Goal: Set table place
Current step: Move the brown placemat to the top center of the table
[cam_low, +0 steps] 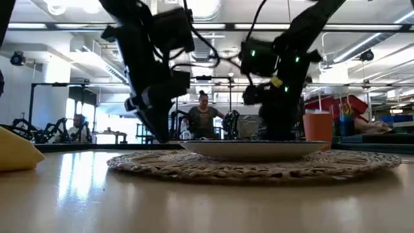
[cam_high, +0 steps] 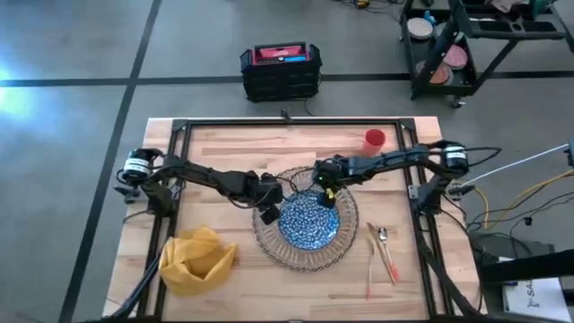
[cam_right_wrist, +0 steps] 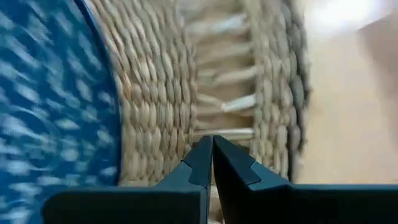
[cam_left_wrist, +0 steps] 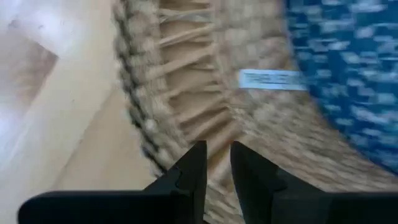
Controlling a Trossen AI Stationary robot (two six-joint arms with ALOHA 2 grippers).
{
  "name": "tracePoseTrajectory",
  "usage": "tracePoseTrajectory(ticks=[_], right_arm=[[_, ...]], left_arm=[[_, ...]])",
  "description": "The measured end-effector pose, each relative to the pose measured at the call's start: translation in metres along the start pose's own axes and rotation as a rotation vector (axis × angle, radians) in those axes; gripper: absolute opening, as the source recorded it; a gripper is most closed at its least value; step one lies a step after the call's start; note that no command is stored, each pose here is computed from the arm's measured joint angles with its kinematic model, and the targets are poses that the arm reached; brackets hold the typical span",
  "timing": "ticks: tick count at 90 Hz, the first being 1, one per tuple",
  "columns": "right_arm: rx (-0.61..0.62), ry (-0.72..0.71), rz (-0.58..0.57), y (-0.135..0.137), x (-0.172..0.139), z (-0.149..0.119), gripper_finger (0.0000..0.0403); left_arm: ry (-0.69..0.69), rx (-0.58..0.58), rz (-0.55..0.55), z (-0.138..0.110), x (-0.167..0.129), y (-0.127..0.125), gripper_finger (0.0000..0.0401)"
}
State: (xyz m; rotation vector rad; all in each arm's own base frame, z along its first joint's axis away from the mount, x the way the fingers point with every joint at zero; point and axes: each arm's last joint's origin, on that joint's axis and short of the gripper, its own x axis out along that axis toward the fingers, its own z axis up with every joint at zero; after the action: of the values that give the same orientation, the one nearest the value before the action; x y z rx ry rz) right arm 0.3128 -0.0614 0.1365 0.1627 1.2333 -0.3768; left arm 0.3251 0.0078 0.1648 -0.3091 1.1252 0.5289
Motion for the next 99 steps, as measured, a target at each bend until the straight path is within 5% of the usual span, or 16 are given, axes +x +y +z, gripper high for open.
tracePoseTrajectory(ticks=[38, 64, 84, 99], right_arm=[[-0.014, -0.049, -0.074, -0.054, 0.012, 0.049, 0.0], [0.114, -0.094, -0.143, -0.126, 0.002, 0.06, 0.0], [0.133, -0.045, -0.182, -0.132, -0.005, 0.053, 0.0], [0.1, -0.175, -0.198, -0.113, -0.039, 0.064, 0.0]], left_arm=[[-0.05, -0.11, 0.2, 0.015, 0.054, 0.085, 0.0059], [-0.246, -0.143, 0.128, 0.041, 0.06, 0.121, 0.0059], [-0.182, -0.055, 0.131, 0.043, 0.042, 0.123, 0.0059], [-0.159, -0.011, 0.147, 0.049, -0.006, 0.12, 0.0059]])
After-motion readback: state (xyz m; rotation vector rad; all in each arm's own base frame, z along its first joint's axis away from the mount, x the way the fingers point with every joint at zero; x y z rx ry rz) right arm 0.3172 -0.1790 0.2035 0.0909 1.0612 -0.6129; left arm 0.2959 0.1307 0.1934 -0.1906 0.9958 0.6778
